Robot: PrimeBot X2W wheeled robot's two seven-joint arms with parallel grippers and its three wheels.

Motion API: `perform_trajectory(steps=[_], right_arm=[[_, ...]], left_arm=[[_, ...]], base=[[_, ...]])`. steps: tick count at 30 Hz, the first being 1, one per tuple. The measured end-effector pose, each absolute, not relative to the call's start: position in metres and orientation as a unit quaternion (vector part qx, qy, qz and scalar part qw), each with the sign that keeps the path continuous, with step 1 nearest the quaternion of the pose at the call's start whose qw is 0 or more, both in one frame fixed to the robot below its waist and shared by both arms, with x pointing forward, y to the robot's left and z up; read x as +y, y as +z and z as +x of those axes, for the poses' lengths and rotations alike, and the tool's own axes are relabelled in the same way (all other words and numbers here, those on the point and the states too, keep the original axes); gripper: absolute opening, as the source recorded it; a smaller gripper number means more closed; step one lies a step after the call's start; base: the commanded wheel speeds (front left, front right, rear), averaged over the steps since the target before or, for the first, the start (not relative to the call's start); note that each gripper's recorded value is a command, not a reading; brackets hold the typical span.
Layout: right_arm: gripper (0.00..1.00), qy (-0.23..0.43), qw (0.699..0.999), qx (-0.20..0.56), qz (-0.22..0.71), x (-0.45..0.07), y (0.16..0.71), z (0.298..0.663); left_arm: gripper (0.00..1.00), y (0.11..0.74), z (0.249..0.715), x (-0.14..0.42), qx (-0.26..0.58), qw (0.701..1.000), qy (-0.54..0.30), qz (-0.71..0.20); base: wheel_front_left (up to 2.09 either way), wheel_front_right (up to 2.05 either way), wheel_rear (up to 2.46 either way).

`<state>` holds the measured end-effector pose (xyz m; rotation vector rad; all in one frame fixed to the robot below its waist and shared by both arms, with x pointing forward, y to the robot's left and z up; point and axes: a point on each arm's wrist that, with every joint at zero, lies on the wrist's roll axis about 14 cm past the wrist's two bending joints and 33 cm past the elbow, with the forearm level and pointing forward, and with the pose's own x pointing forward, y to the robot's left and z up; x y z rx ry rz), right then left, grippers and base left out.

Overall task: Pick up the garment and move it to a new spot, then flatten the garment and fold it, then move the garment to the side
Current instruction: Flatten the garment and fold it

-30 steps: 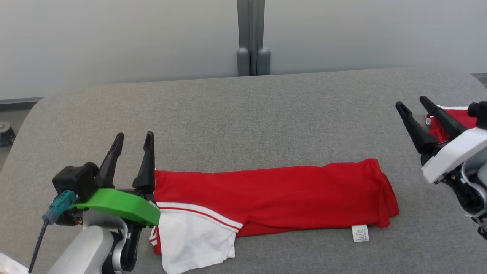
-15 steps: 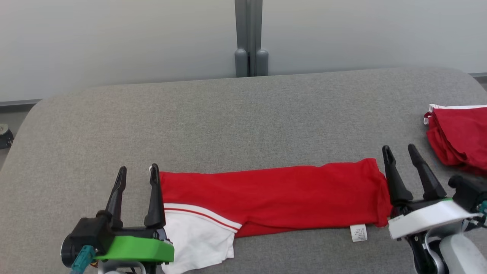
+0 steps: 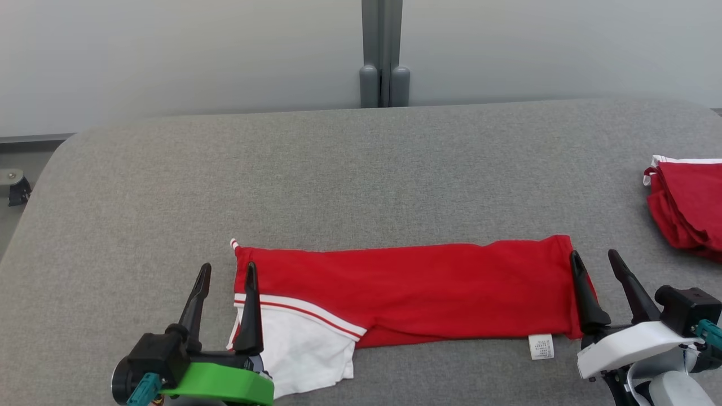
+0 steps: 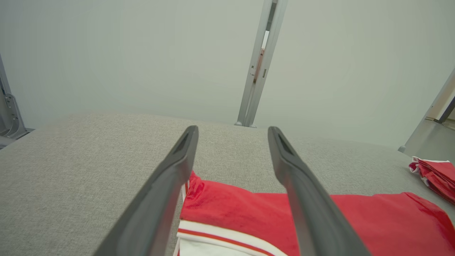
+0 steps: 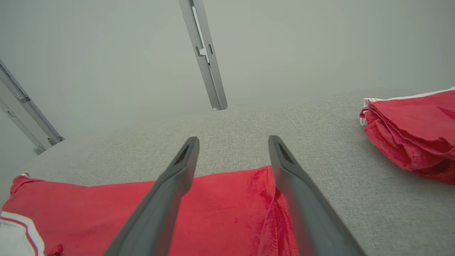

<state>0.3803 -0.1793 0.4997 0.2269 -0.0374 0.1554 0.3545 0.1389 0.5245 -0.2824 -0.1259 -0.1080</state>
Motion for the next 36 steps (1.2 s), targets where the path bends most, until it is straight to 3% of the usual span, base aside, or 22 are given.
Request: perform_trajectory(steps=[13,20,33,35,36], right_arm=[[1.00,0.057,0.988,0.123,0.066,-0.188,0.412,0.397],[1.00,0.017,0.986,0.156,0.056,-0.211,0.392,0.403],[1.00,0.008,0.975,0.198,0.101,-0.195,0.368,0.392],[0.00,0.008,0.974,0.198,0.108,-0.194,0.368,0.392],[0.00,0.008,0.974,0.196,0.110,-0.194,0.369,0.392]], left_arm=[[1.00,0.502,0.360,0.140,-0.028,0.990,-0.048,-0.132],[1.00,0.501,0.362,0.144,-0.026,0.990,-0.044,-0.128],[1.00,0.497,0.362,0.144,-0.020,0.991,-0.044,-0.121],[1.00,0.497,0.362,0.143,-0.021,0.991,-0.047,-0.120],[1.00,0.498,0.362,0.142,-0.021,0.991,-0.048,-0.120]], base=[[0.00,0.00,0.00],[0.00,0.00,0.00],[0.00,0.00,0.00],[0.00,0.00,0.00],[0.00,0.00,0.00]])
